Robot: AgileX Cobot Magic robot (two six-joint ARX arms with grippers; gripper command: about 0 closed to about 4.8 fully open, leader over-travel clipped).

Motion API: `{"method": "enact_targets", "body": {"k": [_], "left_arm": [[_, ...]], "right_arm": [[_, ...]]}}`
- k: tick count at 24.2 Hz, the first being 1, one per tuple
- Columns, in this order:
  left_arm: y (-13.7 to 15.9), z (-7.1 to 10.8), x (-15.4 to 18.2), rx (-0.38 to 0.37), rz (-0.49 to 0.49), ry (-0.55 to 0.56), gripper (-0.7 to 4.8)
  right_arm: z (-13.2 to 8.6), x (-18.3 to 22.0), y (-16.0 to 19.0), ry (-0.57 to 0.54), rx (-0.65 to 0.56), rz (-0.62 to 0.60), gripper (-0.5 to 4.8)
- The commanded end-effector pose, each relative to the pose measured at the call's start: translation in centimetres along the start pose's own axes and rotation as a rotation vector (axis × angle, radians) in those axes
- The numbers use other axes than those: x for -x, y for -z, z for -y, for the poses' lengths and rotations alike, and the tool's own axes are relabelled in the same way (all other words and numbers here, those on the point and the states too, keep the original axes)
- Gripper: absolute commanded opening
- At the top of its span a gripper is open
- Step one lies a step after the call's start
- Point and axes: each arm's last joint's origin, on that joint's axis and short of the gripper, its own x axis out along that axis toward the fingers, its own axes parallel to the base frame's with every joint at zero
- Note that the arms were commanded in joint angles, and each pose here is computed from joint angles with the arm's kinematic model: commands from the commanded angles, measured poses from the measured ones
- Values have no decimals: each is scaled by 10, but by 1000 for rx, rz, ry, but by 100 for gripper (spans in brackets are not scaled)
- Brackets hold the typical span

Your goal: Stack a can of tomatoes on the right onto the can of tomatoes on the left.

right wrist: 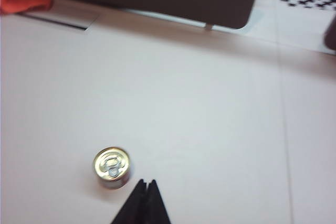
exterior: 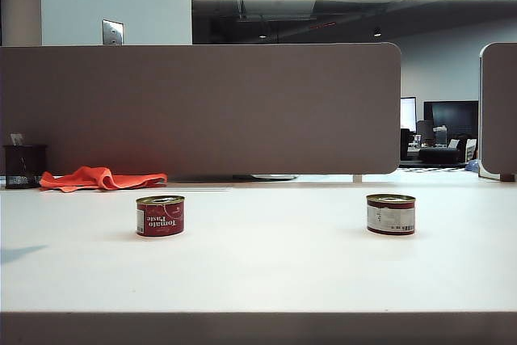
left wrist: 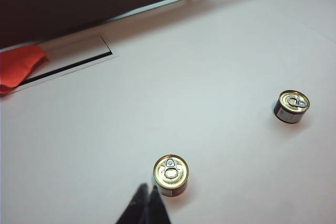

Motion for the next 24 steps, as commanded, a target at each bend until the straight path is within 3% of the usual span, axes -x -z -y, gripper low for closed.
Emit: {"method": "enact_targets", "body": {"k": [1,2,4,7,8,10,14,15,24], "left_arm": [[-2,1,2,3,5,3,98],[-2,1,2,3,5,3,133],[-2,1,2,3,7,3,138],[-2,2,2,4,9,40,151],[-2,2,2,11,7,62,180],[-1,3,2,36,-2,75,221],[-1,4,3,40,-12,100,221],[-1,4,3,40,-12,110,221],[-1,5,3,63,-13,142,221]], "right_arm": [[-9,-14,-8,-63,33,-69,-6],[-13,-18,-10,-88,43,-84,-6],[-24,-29,-11,-145,70,-118,-6],[-48,-63,-9,-218,133,-269,5],[-51,-71,-8,-226,139,-297,42],[-56,-85,-7,-240,145,-346,183],[-61,-112,-7,-244,147,-413,459],[-62,-118,-7,-241,147,-425,479],[-73,-185,-10,-113,-78,-612,479]]}}
